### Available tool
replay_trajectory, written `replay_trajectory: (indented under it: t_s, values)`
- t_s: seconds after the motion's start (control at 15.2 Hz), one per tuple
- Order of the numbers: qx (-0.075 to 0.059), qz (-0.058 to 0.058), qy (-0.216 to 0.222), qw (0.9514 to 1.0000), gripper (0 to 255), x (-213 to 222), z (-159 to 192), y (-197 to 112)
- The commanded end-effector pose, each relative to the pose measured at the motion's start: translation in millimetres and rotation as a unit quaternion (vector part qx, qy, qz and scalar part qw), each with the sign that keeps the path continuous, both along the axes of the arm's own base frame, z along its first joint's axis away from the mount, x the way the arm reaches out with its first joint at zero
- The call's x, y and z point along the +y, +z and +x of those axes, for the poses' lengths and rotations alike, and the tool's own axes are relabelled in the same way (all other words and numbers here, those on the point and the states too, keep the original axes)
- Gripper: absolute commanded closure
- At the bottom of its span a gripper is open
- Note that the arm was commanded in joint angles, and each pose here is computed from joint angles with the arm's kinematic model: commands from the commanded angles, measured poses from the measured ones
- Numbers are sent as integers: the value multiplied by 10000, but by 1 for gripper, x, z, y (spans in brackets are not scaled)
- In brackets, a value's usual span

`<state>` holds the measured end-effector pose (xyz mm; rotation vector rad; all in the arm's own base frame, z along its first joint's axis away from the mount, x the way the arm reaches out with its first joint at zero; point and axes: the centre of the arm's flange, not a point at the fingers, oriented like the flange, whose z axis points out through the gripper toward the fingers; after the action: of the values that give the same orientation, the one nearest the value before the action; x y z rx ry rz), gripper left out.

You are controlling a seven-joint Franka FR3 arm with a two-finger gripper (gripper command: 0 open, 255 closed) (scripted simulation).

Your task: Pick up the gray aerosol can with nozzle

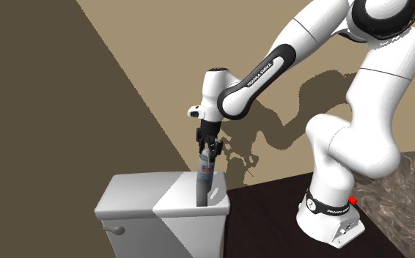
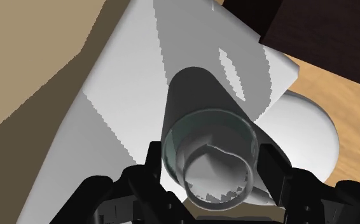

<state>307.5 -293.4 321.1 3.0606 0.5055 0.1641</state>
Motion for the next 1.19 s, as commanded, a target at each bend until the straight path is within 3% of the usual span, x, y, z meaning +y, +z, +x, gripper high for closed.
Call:
replay_trajectory:
  t_s: [0.0,1.12]
  values:
    - [10,3,1,10000,255,0,0,-1]
    - [10,4,1,10000,255,1,0,79]
